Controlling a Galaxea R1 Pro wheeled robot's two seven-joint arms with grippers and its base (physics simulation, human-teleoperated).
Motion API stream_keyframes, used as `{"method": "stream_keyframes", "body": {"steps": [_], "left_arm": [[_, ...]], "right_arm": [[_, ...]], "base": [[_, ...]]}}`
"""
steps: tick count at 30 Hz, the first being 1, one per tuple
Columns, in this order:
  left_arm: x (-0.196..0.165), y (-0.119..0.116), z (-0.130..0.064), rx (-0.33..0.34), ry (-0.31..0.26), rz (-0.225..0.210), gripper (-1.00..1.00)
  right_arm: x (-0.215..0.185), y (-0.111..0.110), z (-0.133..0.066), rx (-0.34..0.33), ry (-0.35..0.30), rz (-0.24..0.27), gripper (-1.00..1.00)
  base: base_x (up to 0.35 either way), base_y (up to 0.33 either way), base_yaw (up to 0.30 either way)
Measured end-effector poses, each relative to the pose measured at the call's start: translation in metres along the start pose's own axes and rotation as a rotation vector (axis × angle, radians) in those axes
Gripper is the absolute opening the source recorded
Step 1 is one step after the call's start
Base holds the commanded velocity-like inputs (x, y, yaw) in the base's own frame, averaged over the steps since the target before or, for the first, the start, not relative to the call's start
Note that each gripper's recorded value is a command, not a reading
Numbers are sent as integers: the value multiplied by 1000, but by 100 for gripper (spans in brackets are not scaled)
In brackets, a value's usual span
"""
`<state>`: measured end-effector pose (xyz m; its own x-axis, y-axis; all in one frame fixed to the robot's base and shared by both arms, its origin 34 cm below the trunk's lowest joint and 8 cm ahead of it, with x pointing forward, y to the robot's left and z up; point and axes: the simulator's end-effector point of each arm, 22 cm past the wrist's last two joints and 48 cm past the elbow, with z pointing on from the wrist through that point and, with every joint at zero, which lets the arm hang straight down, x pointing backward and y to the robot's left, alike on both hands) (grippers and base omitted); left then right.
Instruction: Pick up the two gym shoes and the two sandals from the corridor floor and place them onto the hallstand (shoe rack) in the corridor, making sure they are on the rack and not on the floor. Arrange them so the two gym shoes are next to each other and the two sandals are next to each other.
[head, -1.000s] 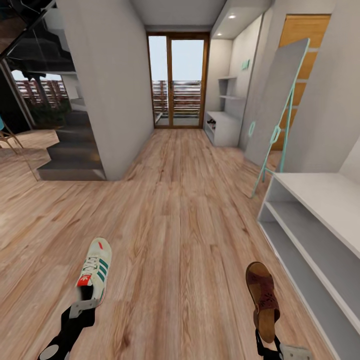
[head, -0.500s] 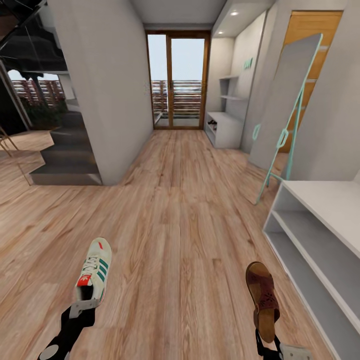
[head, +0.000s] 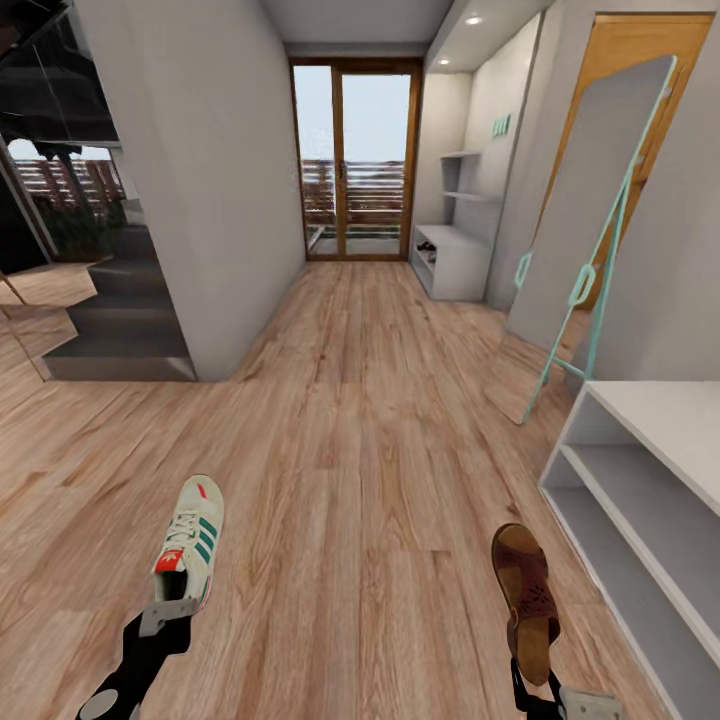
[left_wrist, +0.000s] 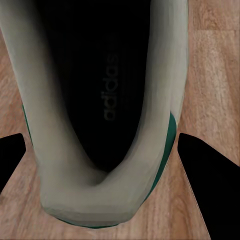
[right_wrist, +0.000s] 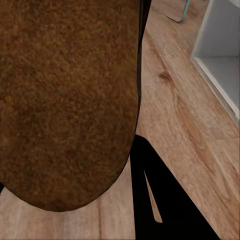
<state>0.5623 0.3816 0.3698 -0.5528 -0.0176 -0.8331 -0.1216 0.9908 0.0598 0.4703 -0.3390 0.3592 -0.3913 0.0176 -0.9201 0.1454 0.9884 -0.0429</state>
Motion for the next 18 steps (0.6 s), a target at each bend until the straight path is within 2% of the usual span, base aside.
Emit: {"method": "stream_keyframes", "body": {"steps": [18], "left_arm": [[0, 1, 0, -1, 0, 0, -100]], "right_arm": [[1, 0, 0, 0, 1, 0, -100]], "base": [[339, 0, 0]]}}
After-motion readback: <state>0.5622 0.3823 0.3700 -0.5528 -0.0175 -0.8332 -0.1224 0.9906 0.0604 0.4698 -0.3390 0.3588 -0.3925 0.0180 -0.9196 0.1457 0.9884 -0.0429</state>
